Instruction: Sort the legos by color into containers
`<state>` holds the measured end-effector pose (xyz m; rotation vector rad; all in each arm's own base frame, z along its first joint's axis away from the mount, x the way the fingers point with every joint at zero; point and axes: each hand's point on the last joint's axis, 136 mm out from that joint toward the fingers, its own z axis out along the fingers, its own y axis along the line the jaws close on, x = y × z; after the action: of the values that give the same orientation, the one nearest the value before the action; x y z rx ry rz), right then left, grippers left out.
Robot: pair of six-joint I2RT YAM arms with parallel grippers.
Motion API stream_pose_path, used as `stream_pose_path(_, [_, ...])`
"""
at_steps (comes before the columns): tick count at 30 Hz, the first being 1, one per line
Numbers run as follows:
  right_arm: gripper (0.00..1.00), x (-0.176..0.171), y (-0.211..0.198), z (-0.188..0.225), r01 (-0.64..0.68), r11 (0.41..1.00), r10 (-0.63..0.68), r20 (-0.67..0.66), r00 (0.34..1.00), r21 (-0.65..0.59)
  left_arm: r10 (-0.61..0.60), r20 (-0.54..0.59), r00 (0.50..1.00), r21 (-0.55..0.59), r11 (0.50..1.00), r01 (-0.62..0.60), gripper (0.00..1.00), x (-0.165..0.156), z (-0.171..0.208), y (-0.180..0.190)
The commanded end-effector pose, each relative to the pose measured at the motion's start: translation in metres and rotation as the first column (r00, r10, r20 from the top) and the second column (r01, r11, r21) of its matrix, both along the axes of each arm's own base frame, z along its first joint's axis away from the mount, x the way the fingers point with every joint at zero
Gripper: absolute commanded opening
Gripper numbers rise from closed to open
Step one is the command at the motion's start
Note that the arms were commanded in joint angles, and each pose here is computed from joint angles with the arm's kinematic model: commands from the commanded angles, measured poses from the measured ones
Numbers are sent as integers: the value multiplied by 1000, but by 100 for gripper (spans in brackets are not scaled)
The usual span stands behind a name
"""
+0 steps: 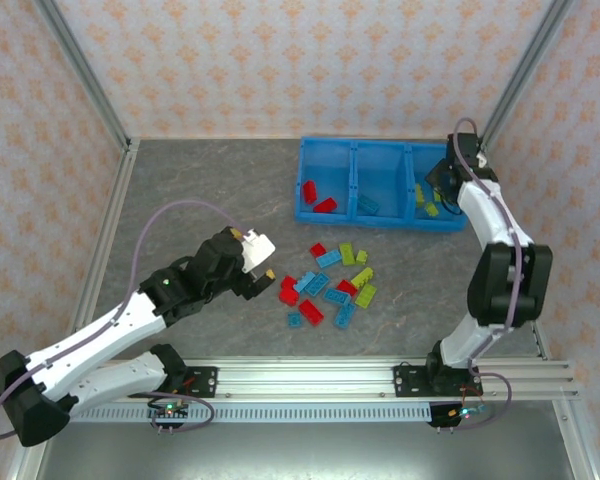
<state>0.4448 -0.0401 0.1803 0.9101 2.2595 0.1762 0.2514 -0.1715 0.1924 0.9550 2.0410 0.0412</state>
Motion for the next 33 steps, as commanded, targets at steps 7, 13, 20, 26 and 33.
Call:
stream_pose_path(7, [58, -118, 185, 49, -566, 800, 545, 154, 824, 199, 352, -294, 889, -284, 856, -433, 88, 39, 13, -31])
stream_pose_path(13, [60, -161, 192, 50, -586, 776, 588, 68, 806, 232, 526, -513, 679, -320, 616, -720, 76, 76, -24, -63])
stream_pose_path(20, [61, -164, 188, 43, -566, 791, 573, 42, 818, 234, 536, -614, 579, -294, 525, -799, 80, 113, -64, -109])
stream_pose_path(26, [62, -165, 181, 35, -551, 807, 561, 13, 827, 211, 591, -640, 492, -194, 495, -847, 84, 129, -104, -124])
stream_pose_path(33, [64, -164, 175, 37, -544, 820, 553, -2, 833, 177, 602, -689, 403, -105, 468, -877, 73, 122, -149, -131])
